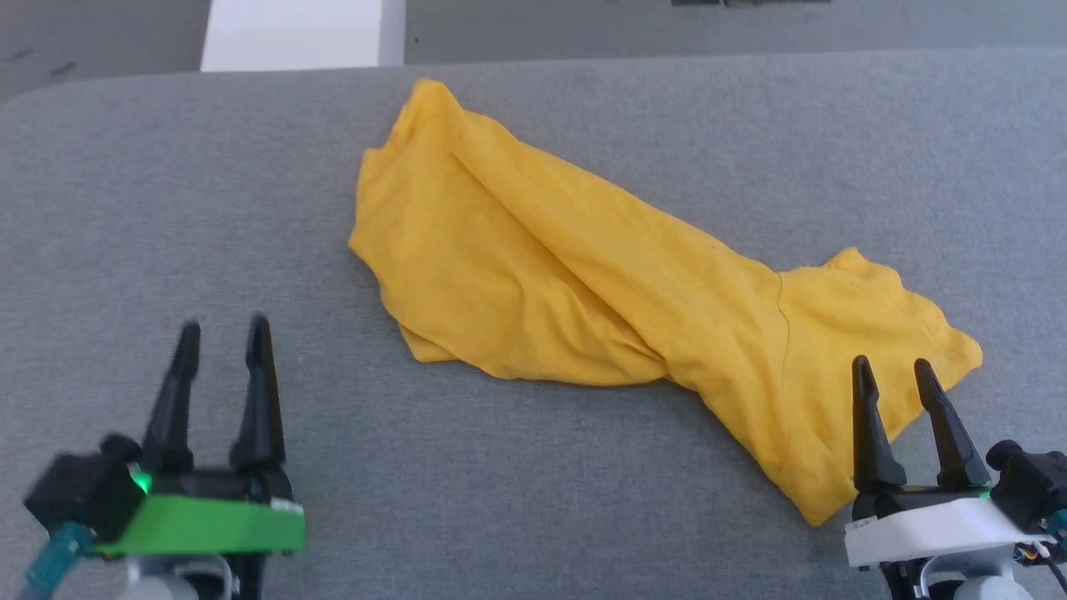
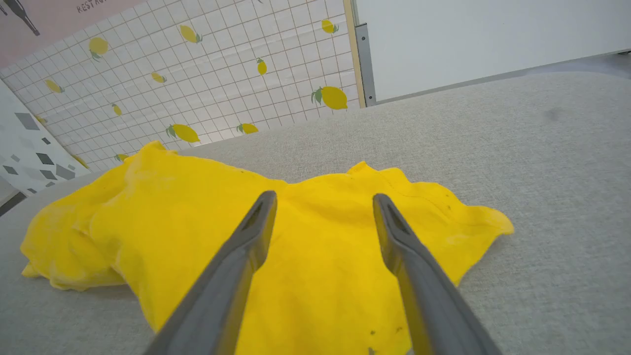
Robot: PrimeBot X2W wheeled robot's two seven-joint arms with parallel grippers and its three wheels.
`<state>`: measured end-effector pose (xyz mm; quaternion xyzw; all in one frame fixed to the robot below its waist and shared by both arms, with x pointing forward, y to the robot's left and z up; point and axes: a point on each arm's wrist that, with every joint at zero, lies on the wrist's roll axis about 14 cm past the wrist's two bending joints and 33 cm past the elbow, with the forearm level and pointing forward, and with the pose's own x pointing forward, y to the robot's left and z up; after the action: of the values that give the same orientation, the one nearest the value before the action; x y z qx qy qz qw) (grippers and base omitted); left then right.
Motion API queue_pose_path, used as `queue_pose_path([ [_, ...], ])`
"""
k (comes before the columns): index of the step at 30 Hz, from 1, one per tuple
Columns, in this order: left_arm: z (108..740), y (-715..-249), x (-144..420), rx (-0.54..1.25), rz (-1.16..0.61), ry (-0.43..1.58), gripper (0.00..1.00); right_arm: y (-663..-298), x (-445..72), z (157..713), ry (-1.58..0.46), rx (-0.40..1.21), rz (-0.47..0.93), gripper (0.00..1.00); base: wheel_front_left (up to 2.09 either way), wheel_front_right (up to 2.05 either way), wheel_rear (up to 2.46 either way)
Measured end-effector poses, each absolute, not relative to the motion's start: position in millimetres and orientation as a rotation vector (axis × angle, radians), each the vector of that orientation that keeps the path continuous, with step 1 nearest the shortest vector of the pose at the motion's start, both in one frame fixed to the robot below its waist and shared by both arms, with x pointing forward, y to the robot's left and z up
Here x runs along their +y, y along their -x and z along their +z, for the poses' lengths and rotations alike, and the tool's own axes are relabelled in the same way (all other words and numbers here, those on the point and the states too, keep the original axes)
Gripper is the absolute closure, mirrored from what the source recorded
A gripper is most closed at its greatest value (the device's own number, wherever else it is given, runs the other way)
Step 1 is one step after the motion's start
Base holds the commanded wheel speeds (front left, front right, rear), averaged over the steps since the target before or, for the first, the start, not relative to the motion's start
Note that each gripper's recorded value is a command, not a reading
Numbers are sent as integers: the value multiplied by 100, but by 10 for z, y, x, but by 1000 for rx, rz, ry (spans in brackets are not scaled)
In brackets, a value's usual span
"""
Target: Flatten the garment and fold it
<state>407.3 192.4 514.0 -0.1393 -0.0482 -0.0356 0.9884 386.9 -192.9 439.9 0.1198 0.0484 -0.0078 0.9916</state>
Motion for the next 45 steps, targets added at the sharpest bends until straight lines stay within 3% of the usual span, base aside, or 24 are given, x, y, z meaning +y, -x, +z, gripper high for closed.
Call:
queue_pose_path([
  [10,5123,-3744,2073,-102,-12,193,0,-4016,-1685,4552,-217,65,70,0,0,0,0],
  [16,5096,-3681,2122,-98,15,202,0,-4544,-1262,4952,-172,75,212,0,0,0,0],
  [23,4990,-3702,2063,-65,9,205,0,-5071,-925,5158,-13,212,299,0,0,0,0],
  [35,4829,-3773,2132,-8,17,184,0,-5361,-493,4190,147,696,422,0,0,0,0],
  [43,4718,-3746,2285,29,69,182,0,-5363,-382,3689,243,883,461,0,0,0,0],
  [44,4707,-3741,2305,33,75,179,0,-5393,-366,3673,254,888,464,6,0,0,0],
  [45,4694,-3735,2320,38,81,177,0,-5419,-345,3659,258,888,468,54,0,0,0],
])
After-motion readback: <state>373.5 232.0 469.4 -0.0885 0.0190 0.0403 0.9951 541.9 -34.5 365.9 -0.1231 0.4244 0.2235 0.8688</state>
